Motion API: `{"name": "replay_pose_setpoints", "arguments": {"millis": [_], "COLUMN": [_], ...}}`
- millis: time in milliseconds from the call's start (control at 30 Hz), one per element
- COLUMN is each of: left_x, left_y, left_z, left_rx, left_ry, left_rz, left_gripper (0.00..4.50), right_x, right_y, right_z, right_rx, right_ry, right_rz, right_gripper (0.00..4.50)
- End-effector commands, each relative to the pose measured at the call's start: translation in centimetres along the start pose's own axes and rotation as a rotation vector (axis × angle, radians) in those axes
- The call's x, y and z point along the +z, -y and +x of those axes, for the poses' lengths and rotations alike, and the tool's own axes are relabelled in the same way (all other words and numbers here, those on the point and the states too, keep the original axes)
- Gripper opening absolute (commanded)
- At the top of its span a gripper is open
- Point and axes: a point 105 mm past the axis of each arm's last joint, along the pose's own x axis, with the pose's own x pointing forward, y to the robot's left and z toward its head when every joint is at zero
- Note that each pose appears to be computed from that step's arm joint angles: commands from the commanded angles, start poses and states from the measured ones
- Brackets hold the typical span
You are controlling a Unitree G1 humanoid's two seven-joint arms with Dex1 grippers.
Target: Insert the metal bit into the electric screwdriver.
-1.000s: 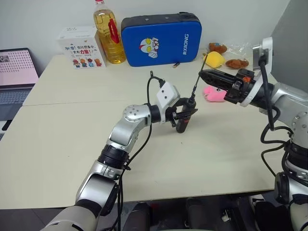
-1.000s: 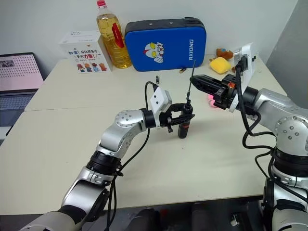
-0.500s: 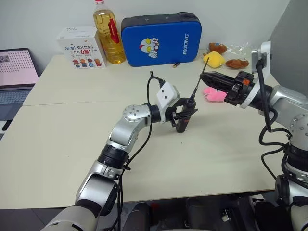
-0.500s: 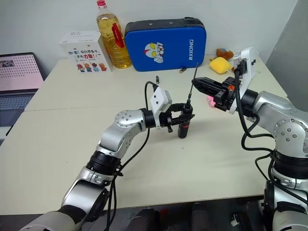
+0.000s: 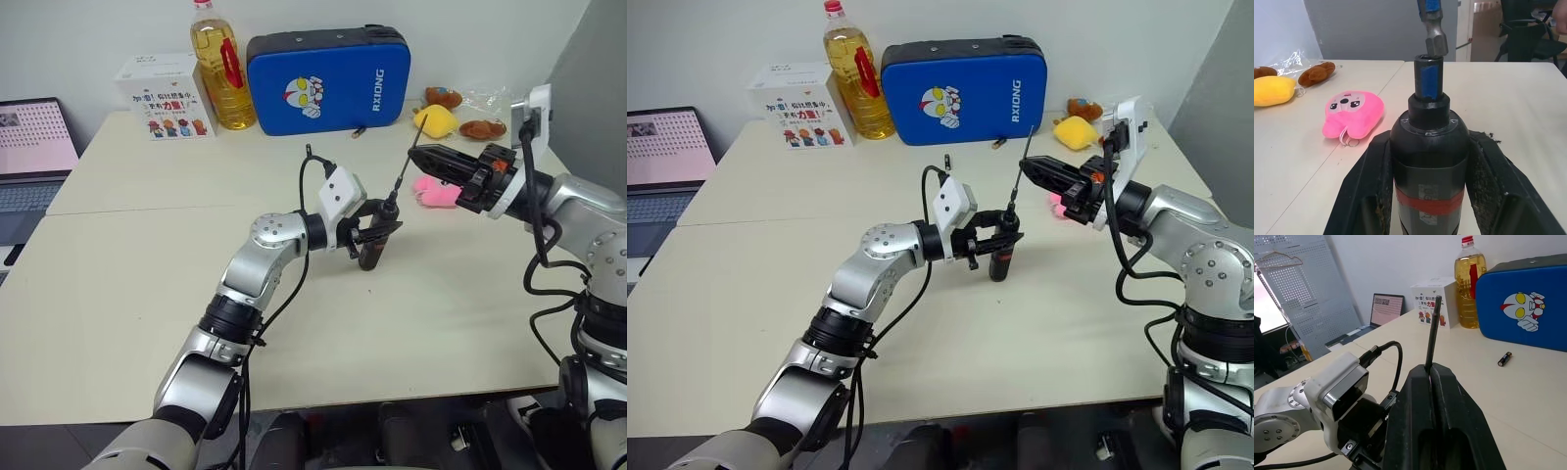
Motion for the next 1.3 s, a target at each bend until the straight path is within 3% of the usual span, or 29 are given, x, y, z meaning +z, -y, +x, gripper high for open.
{"name": "replay_pose_setpoints", "arguments": {"millis": [33, 367, 800, 1300], "left_x": [0.1, 0.2, 0.1, -0.2], "left_y": [-0.8, -0.9, -1.8, -1.3], "left_z": [-0.7, -0.7, -0.5, -0.3], "left_rx": [0.042, 0.043, 0.104, 0.094], "left_ry": [-0.020, -0.020, -0.025, -0.021], "left_rz": [0.043, 0.047, 0.049, 0.044], "left_gripper": [1.68, 1.68, 1.68, 1.68], "right_x": [0.4, 0.2, -1.1, -3.7], "right_y": [0.0, 0.2, -2.3, -1.7], "right_z": [0.1, 0.2, 0.3, 0.5], "right_rx": [-0.004, -0.015, 0.010, -0.058], "right_ry": [0.020, 0.016, -0.012, -0.074], "right_rz": [-0.020, -0.030, -0.099, -0.067], "right_gripper": [0.00, 0.00, 0.00, 0.00]}}
